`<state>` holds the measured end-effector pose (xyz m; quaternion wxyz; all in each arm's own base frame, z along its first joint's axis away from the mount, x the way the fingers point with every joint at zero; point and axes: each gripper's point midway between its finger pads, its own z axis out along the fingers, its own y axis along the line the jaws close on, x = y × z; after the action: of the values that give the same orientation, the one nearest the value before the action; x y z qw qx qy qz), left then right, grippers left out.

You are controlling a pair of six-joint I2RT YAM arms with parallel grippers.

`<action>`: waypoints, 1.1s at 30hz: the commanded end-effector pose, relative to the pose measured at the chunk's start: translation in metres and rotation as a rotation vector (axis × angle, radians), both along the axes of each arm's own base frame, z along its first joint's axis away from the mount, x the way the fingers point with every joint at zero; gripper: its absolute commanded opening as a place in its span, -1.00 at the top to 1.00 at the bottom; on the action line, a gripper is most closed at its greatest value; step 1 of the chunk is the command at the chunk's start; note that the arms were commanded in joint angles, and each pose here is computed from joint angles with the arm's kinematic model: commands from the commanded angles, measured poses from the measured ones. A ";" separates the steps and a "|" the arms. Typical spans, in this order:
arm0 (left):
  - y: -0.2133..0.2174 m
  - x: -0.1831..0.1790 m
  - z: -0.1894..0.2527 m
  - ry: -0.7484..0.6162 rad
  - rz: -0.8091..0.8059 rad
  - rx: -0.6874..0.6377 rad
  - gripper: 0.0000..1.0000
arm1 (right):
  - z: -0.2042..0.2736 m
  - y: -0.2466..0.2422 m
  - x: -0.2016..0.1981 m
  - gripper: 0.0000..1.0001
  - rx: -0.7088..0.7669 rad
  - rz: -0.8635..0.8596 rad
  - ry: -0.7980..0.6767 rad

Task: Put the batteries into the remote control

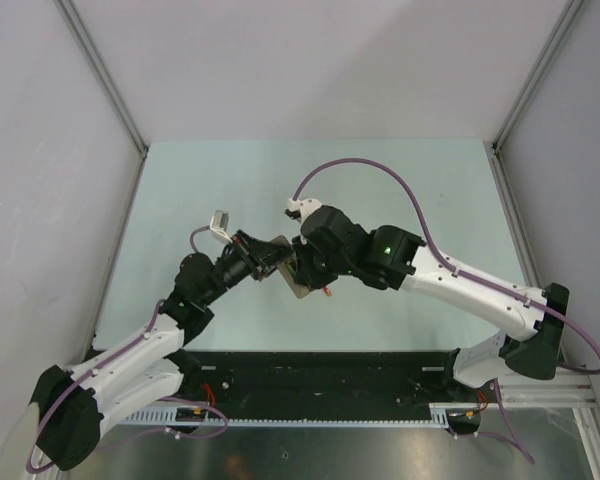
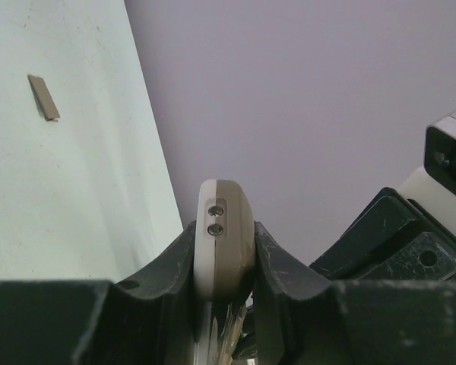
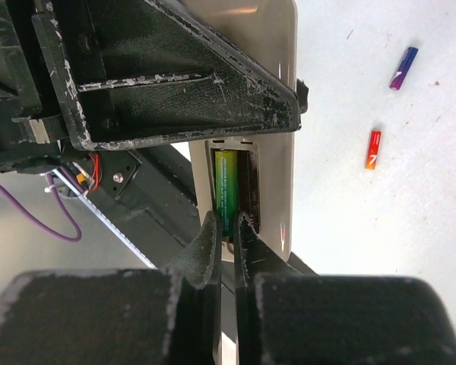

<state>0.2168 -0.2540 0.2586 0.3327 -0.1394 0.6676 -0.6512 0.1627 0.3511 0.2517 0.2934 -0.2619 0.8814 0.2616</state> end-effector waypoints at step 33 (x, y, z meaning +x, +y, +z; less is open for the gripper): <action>0.002 -0.042 0.110 -0.231 -0.114 -0.270 1.00 | -0.015 0.052 -0.013 0.60 0.105 0.118 0.109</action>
<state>0.2201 -0.2508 0.2426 0.3375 -0.1511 0.6835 -0.6294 0.1589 0.3636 0.2353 0.2599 -0.2693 0.8838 0.2808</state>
